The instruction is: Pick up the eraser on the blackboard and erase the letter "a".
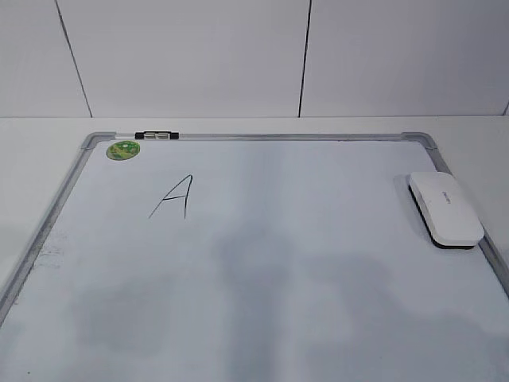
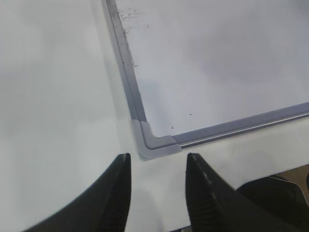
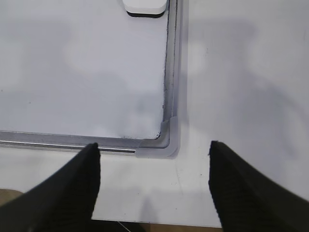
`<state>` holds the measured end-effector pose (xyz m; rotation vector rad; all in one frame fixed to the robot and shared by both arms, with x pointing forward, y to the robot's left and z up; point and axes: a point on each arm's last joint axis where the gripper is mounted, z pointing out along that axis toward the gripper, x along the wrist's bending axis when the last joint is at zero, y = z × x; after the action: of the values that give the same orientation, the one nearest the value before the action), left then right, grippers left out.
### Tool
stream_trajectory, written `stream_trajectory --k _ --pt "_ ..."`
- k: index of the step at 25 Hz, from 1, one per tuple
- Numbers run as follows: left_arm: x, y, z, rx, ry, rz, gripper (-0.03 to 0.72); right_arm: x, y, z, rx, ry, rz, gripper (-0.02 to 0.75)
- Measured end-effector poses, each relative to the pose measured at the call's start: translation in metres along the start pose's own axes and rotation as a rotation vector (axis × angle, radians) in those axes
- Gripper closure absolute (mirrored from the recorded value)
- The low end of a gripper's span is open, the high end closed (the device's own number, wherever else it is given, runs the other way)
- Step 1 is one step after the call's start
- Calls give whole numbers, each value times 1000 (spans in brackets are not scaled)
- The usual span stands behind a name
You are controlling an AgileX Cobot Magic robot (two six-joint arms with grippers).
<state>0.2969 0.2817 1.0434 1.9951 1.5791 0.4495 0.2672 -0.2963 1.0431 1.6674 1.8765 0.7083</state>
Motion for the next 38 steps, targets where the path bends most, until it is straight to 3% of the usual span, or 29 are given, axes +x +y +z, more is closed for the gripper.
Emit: stream_trajectory --k 4,12,33,38 --pt "4 -2 2 15 47 -46 401 0 0 0 0 0 0 180" --pt "5 -2 2 15 51 -66 401 0 0 0 0 0 0 180" --pt "5 -2 2 15 51 -70 419 0 0 0 0 0 2 180" --pt "4 -7 -7 -50 67 -76 420 0 -2 -3 -23 -2 1 180"
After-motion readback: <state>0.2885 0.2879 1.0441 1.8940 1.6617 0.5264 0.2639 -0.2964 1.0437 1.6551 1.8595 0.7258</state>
